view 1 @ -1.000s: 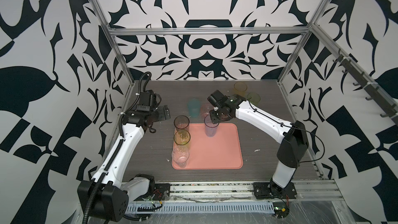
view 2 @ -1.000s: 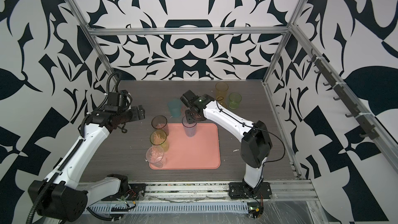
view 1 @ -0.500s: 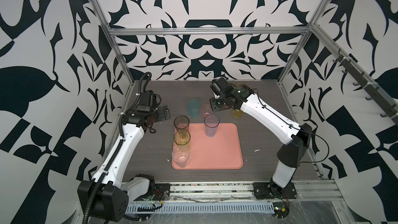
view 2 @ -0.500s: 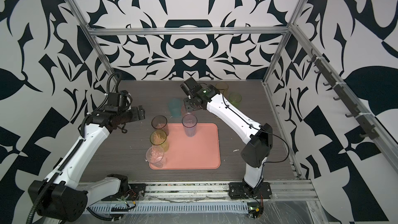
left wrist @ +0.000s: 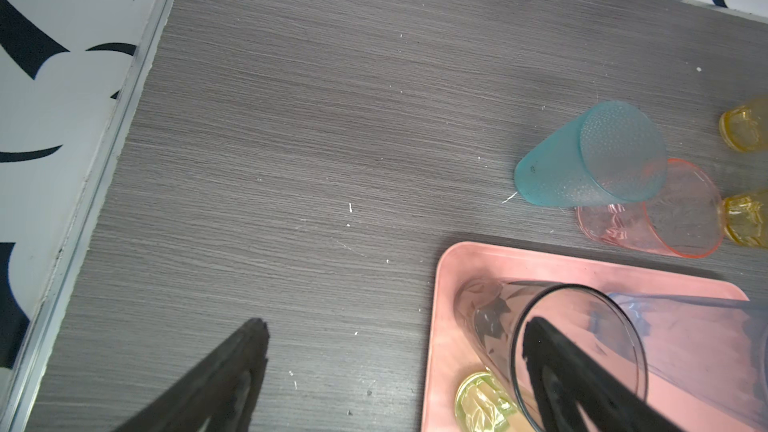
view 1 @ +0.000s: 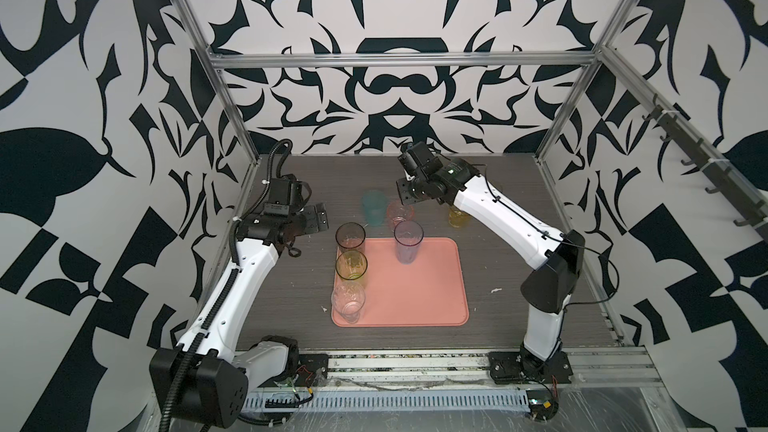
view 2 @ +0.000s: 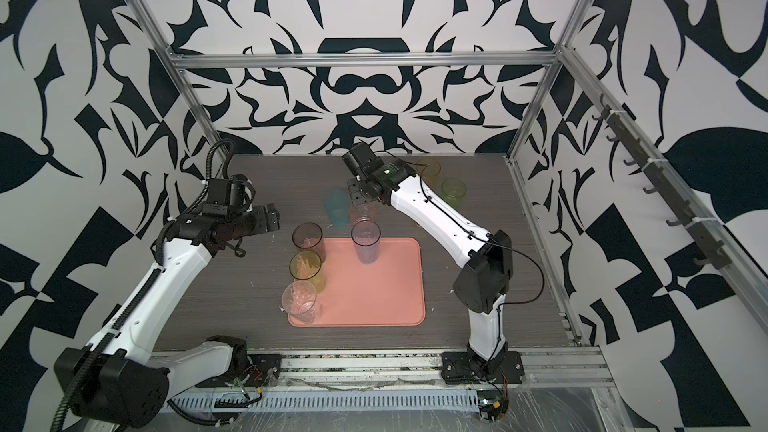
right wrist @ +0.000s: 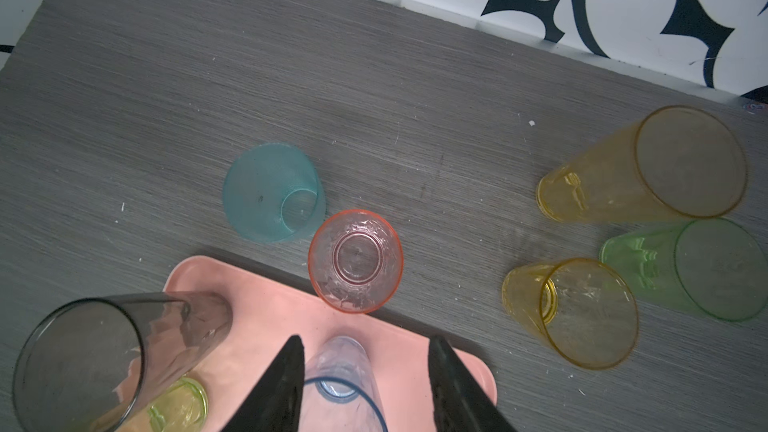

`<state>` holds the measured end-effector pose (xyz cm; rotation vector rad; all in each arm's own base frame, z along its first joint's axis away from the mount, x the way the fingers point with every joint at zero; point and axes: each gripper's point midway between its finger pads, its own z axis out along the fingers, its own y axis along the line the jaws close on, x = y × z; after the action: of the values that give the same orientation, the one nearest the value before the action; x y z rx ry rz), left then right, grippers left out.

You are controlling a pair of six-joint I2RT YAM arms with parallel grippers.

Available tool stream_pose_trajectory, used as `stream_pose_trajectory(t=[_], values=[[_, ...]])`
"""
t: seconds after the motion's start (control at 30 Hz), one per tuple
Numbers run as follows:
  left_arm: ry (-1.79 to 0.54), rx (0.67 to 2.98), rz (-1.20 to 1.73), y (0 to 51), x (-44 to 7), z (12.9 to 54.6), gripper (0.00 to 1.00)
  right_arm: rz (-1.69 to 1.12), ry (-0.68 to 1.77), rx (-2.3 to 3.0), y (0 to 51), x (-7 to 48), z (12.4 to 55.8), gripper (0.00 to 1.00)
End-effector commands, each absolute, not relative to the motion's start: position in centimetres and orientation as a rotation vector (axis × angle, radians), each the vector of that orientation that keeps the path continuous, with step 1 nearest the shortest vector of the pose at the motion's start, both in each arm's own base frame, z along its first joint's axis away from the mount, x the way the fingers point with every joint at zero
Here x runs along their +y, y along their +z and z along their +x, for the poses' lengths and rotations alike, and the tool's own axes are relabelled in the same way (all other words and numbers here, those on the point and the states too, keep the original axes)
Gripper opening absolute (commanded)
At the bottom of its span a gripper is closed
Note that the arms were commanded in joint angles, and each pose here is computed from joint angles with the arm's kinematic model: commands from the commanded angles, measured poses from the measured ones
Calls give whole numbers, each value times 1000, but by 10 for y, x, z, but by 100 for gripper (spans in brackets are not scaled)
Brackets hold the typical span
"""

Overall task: Place the glasses into the tray
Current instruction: 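Raise the right gripper and move it toward the teal cup, then lower the right gripper onto the teal cup and close on its rim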

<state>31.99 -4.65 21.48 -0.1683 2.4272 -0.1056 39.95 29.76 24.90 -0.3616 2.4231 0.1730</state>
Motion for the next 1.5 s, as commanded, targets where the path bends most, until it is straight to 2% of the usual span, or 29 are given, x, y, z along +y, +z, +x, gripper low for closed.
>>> stream_pose_trajectory(t=[0.0, 0.4, 0.83, 1.47], values=[[-100, 2410, -179, 216, -43, 317, 99, -316, 215, 2321, 282, 300, 421, 52], [-94, 2406, -178, 217, -42, 316, 99, -280, 256, 2342, 260, 312, 454, 52], [-94, 2413, -176, 215, -43, 316, 99, -296, 350, 2395, 225, 337, 470, 54], [-96, 2414, -174, 215, -43, 316, 99, -298, 424, 2497, 182, 357, 470, 53]])
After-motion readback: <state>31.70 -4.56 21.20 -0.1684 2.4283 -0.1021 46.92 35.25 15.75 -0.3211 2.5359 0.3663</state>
